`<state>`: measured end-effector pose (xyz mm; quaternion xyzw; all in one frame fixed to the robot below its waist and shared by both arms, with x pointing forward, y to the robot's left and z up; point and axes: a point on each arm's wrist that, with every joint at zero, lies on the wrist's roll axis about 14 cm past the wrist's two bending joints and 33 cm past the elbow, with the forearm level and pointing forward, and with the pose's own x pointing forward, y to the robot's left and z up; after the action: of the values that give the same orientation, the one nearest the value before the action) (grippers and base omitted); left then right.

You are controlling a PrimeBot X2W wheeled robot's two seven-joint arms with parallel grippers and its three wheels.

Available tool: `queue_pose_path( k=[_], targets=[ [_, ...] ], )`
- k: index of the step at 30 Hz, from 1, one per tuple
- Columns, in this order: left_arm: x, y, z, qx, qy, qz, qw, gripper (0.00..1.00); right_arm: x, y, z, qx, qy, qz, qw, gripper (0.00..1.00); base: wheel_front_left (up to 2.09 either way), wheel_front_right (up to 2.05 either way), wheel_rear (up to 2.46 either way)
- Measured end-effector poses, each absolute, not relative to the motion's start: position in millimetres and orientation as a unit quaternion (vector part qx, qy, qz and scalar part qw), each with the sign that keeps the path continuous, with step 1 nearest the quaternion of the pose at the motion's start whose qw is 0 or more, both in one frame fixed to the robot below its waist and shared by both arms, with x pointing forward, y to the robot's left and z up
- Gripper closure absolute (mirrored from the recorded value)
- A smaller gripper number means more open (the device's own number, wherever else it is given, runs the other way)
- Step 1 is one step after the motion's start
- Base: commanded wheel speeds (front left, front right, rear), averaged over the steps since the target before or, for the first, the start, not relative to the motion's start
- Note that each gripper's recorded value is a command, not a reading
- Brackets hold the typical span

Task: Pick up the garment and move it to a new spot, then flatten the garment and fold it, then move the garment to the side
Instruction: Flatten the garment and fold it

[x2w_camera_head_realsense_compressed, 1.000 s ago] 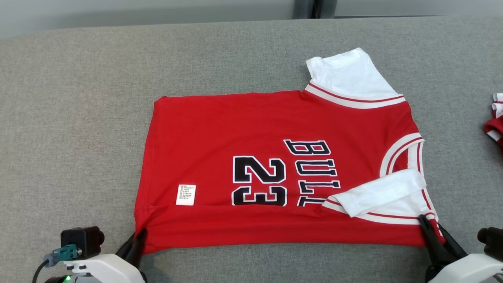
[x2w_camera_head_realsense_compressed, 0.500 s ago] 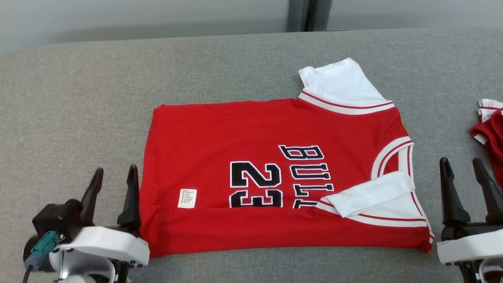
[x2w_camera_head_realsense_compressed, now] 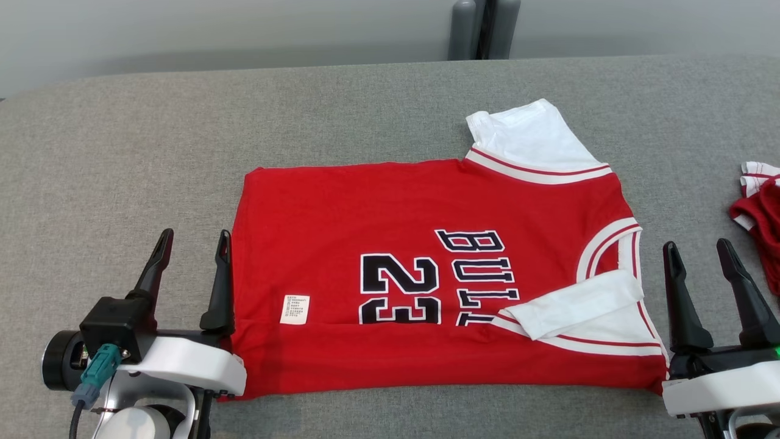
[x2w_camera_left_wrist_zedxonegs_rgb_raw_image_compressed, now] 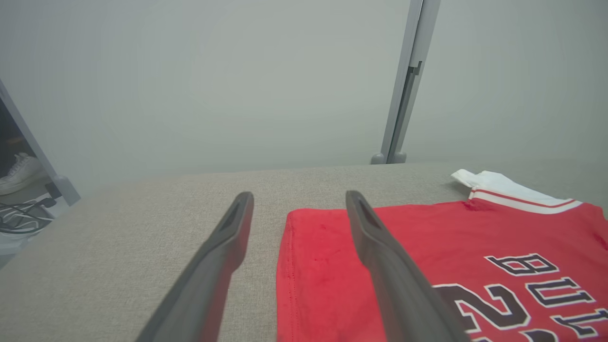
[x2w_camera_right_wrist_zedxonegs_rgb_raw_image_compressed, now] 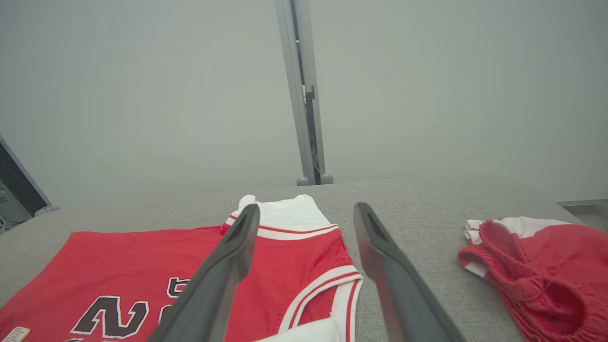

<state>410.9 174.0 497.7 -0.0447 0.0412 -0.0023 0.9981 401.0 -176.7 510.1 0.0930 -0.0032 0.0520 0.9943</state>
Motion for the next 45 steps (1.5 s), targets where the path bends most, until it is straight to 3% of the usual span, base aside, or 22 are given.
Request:
queue_pose_path(
  k=[7,14,21,26,31,32,33,39,45],
  targets=[
    [416.9,169.4,498.2,-0.039,0.043,-0.015,0.998,0.00,401.7,-175.9,505.9,0.095,0.005,0.052,0.994,0.00,0.00,0.00,0.00],
    [469.2,149.3,503.0,-0.037,0.043,-0.078,0.995,0.00,412.3,-172.1,496.4,0.101,0.016,0.057,0.993,0.00,0.00,0.00,0.00],
    [513.5,144.9,440.9,-0.033,0.176,-0.119,0.977,0.00,419.3,-173.6,478.5,0.104,0.034,0.054,0.993,0.00,0.00,0.00,0.00],
    [520.6,147.6,389.7,-0.035,0.271,-0.124,0.954,0.00,421.8,-177.6,465.3,0.106,0.047,0.047,0.992,0.00,0.00,0.00,0.00],
    [521.2,146.7,363.8,-0.046,0.314,-0.124,0.940,0.00,424.3,-185.3,455.7,0.104,0.055,0.037,0.992,0.00,0.00,0.00,0.00],
    [521.3,145.5,362.2,-0.047,0.316,-0.126,0.939,0.07,425.2,-186.9,455.0,0.105,0.055,0.036,0.992,0.00,0.00,0.00,0.00],
    [521.9,144.7,361.4,-0.049,0.316,-0.127,0.939,0.97,426.3,-188.7,454.3,0.105,0.055,0.035,0.992,0.00,0.00,0.00,0.00],
    [523.5,144.1,357.8,-0.050,0.316,-0.130,0.939,1.00,446.9,-205.7,463.8,0.107,0.032,0.024,0.993,0.00,0.00,0.00,0.00],
    [527.9,142.0,359.2,-0.048,0.307,-0.132,0.941,1.00,494.0,-224.8,474.7,0.100,0.017,0.024,0.995,0.00,0.00,0.00,0.00]
  ],
)
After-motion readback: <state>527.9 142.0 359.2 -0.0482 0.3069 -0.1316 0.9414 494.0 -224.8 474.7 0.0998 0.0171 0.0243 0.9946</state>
